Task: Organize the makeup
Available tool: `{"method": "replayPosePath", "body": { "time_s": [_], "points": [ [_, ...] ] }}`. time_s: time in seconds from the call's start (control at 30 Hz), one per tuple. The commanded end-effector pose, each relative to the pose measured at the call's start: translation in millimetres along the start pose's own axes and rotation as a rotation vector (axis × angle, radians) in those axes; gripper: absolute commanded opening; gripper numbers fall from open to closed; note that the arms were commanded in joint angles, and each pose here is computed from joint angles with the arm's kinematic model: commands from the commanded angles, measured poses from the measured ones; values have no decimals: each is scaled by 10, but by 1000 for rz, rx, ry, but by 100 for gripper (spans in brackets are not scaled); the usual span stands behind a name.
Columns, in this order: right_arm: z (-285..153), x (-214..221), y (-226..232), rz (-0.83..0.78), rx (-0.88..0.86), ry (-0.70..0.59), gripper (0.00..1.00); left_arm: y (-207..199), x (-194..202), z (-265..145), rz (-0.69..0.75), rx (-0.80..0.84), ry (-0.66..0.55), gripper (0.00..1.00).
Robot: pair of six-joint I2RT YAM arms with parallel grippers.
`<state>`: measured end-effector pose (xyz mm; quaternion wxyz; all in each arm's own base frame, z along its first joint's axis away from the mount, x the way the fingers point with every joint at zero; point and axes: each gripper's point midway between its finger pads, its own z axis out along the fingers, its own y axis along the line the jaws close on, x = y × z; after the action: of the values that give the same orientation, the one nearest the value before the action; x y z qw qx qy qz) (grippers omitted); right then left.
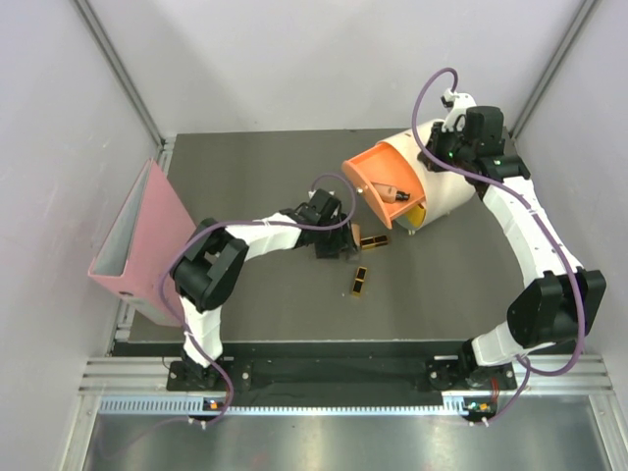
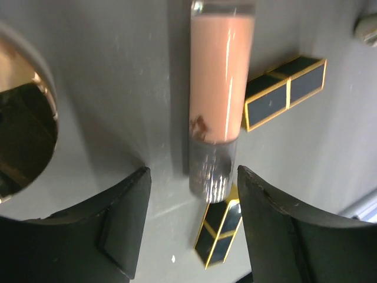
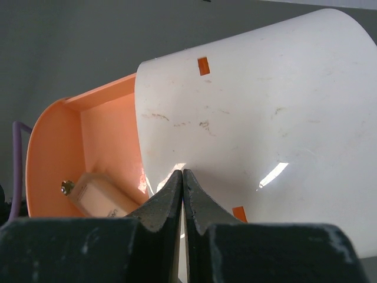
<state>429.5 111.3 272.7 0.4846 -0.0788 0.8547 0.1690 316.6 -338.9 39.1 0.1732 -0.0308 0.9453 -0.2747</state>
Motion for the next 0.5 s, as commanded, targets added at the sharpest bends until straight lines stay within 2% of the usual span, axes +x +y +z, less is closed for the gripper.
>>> {"method": "replayPosePath", "body": {
  "time_s": [0.0,0.2,0.47],
  "points": [
    [91,783,-154,60,42,261,3,-74,9,157,-15,-1,-12,65],
    [103,785,-147,57,37,263,3,-17,53,229,-75,-32,-6,59],
    [107,797,-165,53,39,265,3,181,137,300,-120,-123,26,33]
  ]
}}
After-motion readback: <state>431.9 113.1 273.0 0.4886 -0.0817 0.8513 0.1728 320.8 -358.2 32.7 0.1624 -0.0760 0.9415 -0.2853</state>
